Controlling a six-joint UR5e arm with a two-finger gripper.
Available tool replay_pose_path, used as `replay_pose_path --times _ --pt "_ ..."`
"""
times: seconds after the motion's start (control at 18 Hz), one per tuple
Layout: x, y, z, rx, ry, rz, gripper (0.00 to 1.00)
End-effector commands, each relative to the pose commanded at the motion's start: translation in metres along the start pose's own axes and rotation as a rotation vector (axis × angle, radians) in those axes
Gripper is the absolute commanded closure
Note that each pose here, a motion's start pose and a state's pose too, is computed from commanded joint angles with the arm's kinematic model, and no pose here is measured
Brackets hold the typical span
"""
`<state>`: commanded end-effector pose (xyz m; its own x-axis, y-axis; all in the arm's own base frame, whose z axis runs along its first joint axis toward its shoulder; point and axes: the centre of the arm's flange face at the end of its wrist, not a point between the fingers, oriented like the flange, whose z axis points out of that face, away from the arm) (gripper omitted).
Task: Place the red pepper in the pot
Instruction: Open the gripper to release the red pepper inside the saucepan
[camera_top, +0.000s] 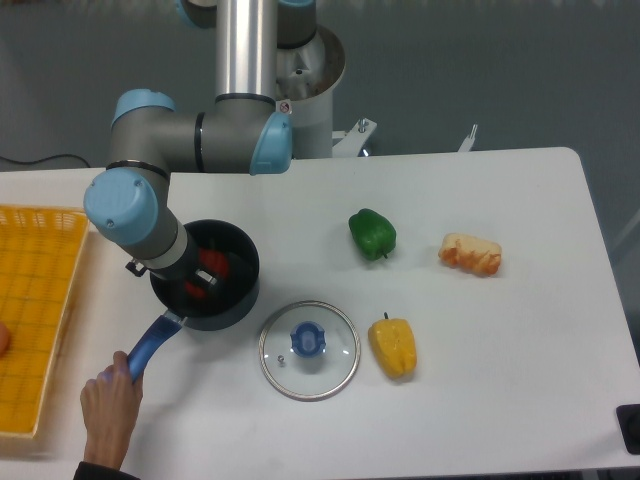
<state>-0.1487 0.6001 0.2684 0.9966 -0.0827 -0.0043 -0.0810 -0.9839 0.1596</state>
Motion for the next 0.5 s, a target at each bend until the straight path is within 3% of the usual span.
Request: replay_pose_path --times 0.5 --pt "0.0012 -0.0022 0.0053 -0.009 0.003 0.004 0.47"
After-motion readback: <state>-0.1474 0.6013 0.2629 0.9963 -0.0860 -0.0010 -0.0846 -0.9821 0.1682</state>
